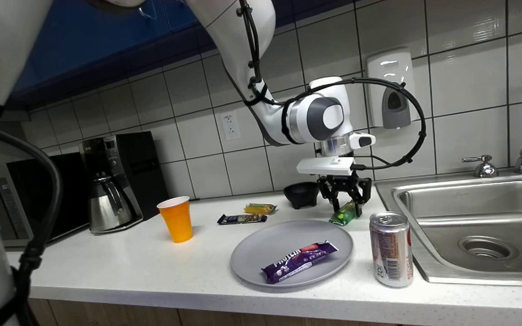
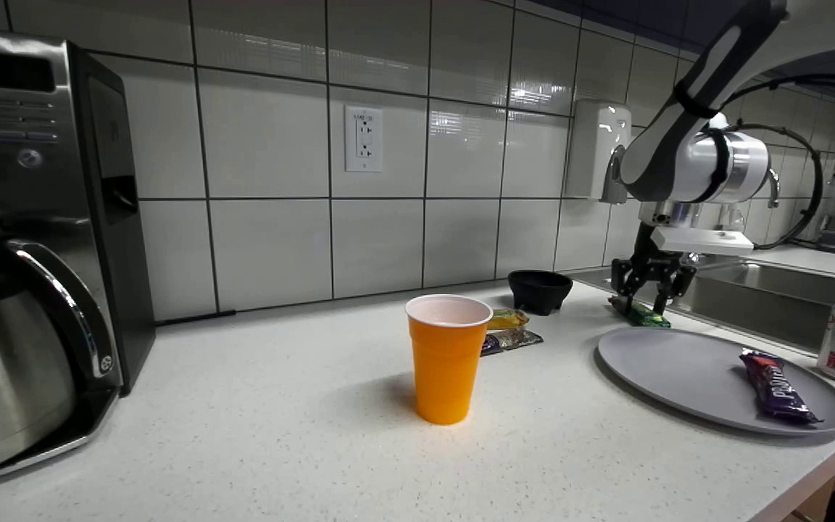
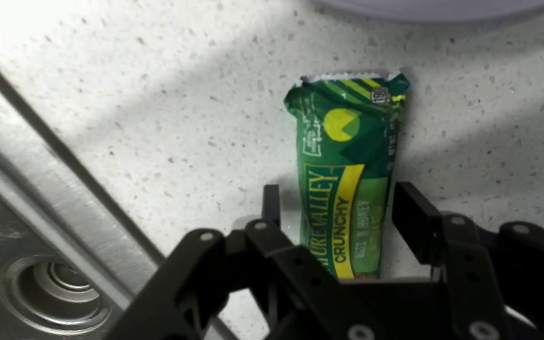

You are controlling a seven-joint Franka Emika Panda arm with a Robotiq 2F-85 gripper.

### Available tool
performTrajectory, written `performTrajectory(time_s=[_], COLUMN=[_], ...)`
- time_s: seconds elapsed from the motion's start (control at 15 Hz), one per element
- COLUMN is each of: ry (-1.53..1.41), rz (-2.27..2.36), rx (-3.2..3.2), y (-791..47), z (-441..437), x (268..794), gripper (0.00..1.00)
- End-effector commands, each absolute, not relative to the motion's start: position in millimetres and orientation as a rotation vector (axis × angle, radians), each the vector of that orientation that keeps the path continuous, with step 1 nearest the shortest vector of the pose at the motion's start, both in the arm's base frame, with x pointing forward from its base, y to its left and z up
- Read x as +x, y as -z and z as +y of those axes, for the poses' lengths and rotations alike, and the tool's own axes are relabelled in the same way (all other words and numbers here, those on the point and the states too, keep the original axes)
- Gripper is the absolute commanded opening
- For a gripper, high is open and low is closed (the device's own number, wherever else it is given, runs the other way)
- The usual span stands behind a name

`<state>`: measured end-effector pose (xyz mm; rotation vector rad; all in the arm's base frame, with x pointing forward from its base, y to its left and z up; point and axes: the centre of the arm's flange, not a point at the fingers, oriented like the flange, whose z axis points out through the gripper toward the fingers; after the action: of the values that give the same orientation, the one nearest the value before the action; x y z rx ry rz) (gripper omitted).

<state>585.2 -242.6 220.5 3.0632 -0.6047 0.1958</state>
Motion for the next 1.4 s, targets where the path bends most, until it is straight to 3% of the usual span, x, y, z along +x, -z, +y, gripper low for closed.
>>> performTrajectory(time_s=[0.0,0.2,1.33], ry=[-0.227,-0.246,-0.279], rz=[-0.587,-0.592,-0.746], rx=[3.081,3.091,3.051], y=[-223,-233,-292], z=[-252,-254,-226], x=[591,588,535], gripper=[0.33,0.13,0.12])
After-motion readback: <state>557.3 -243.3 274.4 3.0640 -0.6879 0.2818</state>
